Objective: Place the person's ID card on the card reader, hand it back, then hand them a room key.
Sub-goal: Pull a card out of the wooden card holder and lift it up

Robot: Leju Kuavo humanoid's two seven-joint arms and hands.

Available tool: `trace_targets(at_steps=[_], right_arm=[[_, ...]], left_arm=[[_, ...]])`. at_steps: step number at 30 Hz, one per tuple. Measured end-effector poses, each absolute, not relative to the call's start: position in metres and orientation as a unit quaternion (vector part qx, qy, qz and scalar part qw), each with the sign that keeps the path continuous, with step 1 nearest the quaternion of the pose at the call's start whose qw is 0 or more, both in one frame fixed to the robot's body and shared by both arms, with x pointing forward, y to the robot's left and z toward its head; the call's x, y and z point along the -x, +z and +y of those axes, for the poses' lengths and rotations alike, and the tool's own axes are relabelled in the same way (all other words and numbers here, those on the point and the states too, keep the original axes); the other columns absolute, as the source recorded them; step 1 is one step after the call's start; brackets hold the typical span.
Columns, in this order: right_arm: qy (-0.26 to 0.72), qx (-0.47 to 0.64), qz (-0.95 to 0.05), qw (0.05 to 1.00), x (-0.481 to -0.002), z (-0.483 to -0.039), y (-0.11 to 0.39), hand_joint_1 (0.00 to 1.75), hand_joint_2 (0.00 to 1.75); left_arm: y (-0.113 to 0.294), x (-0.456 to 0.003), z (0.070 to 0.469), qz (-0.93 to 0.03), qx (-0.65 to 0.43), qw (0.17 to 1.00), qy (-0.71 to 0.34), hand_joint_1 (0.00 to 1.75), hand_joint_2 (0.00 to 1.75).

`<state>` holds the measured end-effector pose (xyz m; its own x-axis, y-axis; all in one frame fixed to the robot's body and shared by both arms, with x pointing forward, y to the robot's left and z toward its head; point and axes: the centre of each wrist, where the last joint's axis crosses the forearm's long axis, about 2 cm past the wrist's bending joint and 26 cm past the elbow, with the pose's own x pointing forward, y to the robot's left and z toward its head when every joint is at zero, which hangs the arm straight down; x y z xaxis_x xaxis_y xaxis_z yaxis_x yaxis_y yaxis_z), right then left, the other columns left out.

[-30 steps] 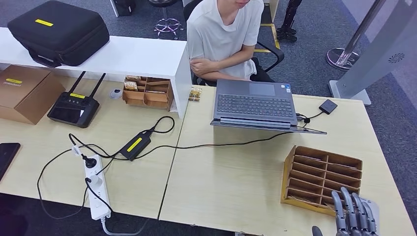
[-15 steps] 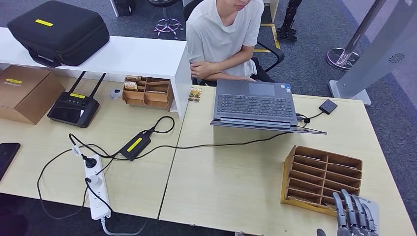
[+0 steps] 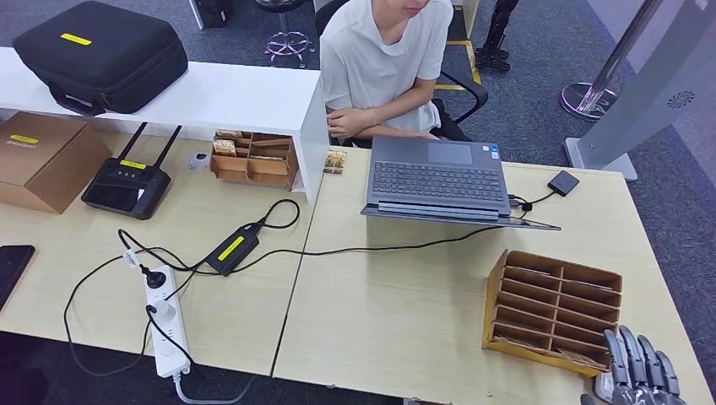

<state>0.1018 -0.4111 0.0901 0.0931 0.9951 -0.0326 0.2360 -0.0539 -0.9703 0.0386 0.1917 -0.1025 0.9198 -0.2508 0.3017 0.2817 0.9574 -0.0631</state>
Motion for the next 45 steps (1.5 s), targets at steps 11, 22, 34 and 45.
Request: trace_targets(at_steps=[11, 22, 34, 45], right_arm=[[0.418, 0.604, -0.499, 0.460, -0.099, -0.422, 0.088, 0.00, 1.75], [0.417, 0.601, -0.497, 0.466, -0.097, -0.422, 0.086, 0.00, 1.75], [0.415, 0.600, -0.503, 0.464, -0.108, -0.416, 0.081, 0.00, 1.75], [0.414, 0.599, -0.504, 0.465, -0.119, -0.413, 0.077, 0.00, 1.75]], left_arm=[[-0.103, -0.039, 0.192, -0.146, 0.052, 0.978, -0.137, 0.00, 1.75], [-0.102, -0.039, 0.192, -0.146, 0.051, 0.978, -0.140, 0.00, 1.75], [-0.102, -0.039, 0.191, -0.146, 0.052, 0.977, -0.148, 0.00, 1.75], [-0.102, -0.039, 0.191, -0.147, 0.053, 0.976, -0.154, 0.00, 1.75]])
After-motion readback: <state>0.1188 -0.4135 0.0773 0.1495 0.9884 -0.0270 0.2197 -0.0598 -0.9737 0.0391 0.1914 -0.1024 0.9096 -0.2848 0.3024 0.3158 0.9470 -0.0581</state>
